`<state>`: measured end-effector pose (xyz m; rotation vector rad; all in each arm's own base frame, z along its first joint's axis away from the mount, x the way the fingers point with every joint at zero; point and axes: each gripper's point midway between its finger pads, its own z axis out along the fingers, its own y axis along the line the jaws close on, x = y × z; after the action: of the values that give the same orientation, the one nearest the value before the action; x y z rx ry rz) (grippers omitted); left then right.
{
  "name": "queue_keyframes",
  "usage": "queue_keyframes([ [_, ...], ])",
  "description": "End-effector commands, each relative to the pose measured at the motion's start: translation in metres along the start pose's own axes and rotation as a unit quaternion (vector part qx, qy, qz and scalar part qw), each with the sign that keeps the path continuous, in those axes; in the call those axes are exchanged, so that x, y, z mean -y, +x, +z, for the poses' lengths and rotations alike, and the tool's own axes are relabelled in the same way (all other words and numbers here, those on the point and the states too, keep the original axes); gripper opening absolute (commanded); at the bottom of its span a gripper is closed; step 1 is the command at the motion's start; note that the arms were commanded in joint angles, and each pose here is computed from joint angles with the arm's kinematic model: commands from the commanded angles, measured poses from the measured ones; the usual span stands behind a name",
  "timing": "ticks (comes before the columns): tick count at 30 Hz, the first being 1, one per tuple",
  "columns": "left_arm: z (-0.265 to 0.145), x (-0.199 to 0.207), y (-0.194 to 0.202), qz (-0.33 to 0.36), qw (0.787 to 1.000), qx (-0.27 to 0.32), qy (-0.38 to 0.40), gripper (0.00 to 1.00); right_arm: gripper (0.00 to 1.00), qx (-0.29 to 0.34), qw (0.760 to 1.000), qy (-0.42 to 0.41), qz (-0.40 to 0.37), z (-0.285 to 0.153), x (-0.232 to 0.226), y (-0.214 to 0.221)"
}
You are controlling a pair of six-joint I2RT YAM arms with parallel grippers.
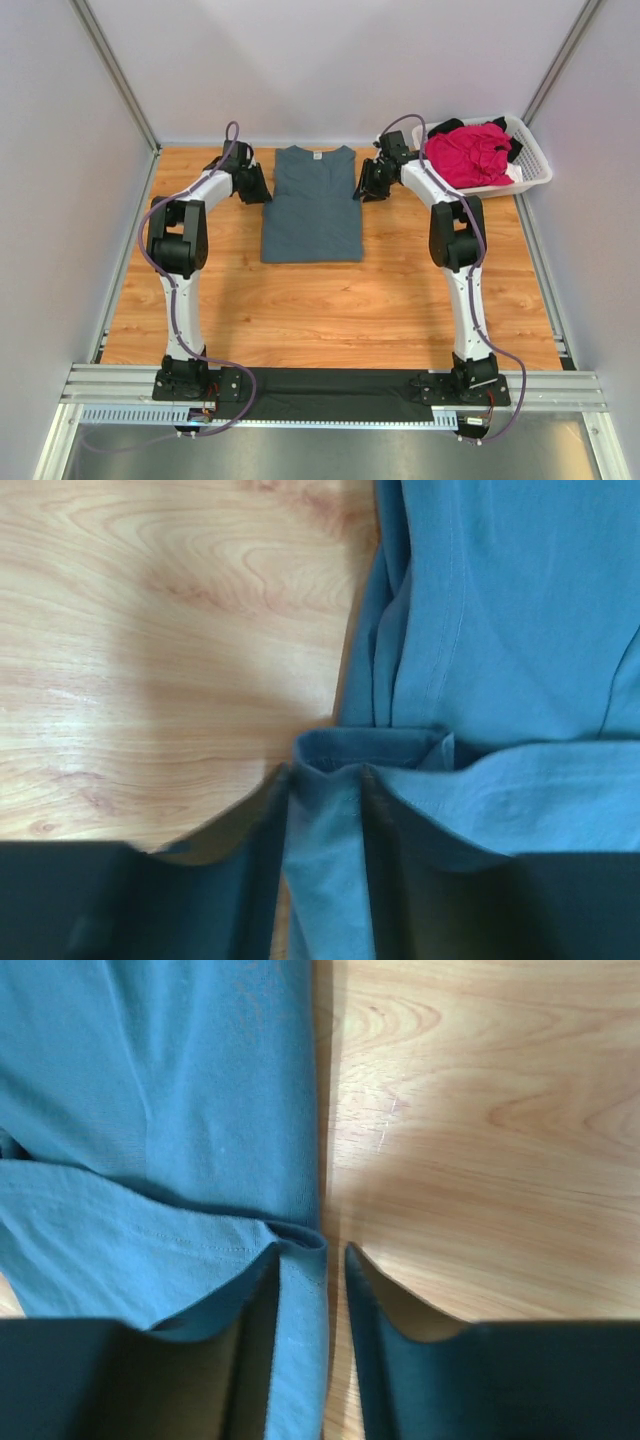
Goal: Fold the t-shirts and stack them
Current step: Fold the tshirt
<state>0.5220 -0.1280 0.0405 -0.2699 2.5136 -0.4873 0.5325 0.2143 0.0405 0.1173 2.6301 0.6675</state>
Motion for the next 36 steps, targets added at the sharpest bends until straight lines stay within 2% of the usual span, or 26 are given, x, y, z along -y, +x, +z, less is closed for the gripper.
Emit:
queue_keyframes([
  [1, -0.024, 0.011, -0.030, 0.017, 0.999, 0.037, 0.003, 0.44, 0.44, 0.023, 0.999, -0.018, -0.015, -0.020, -0.013, -0.021],
  [3, -0.039, 0.015, -0.041, 0.031, 0.998, 0.054, 0.001, 0.59, 0.52, 0.033, 0.999, -0.020, -0.021, -0.033, -0.017, -0.028],
  [9, -0.094, 0.032, -0.063, 0.044, 0.995, 0.085, 0.001, 0.62, 0.55, 0.042, 0.998, -0.033, -0.017, -0.072, -0.034, -0.026],
  [11, -0.104, 0.036, -0.051, 0.038, 0.996, 0.075, 0.013, 0.62, 0.53, 0.035, 0.998, -0.044, -0.012, -0.086, -0.040, -0.013],
  [12, -0.121, 0.043, -0.053, 0.034, 0.995, 0.089, 0.024, 0.61, 0.51, 0.038, 0.998, -0.047, -0.009, -0.090, -0.044, -0.010],
  [13, -0.121, 0.041, -0.041, 0.028, 0.996, 0.080, 0.029, 0.60, 0.47, 0.040, 0.998, -0.050, -0.010, -0.094, -0.047, -0.006],
  [15, -0.144, 0.055, -0.036, 0.018, 0.994, 0.091, 0.060, 0.55, 0.42, 0.044, 0.997, -0.061, -0.015, -0.104, -0.058, 0.008],
  [16, -0.142, 0.055, -0.027, 0.013, 0.994, 0.089, 0.068, 0.52, 0.35, 0.042, 0.997, -0.066, -0.015, -0.106, -0.060, 0.014],
  [18, -0.151, 0.066, -0.022, 0.008, 0.991, 0.094, 0.098, 0.36, 0.26, 0.050, 0.995, -0.087, -0.026, -0.108, -0.075, 0.023],
  [19, -0.146, 0.067, -0.016, -0.004, 0.990, 0.092, 0.104, 0.30, 0.17, 0.052, 0.994, -0.092, -0.024, -0.106, -0.079, 0.026],
  [21, -0.135, 0.071, -0.007, -0.014, 0.990, 0.078, 0.115, 0.15, 0.13, 0.050, 0.994, -0.095, -0.029, -0.094, -0.085, 0.034],
  [24, -0.109, 0.073, 0.015, -0.037, 0.991, 0.045, 0.119, 0.04, 0.05, 0.025, 0.997, -0.076, -0.021, -0.067, -0.077, 0.052],
  [28, -0.084, 0.061, 0.066, -0.049, 0.994, -0.013, 0.096, 0.00, 0.03, -0.009, 0.999, -0.048, -0.002, -0.046, -0.055, 0.087],
  [36, -0.060, 0.015, 0.137, -0.062, 0.994, -0.076, 0.039, 0.00, 0.02, -0.027, 1.000, 0.006, 0.008, -0.031, -0.009, 0.137],
])
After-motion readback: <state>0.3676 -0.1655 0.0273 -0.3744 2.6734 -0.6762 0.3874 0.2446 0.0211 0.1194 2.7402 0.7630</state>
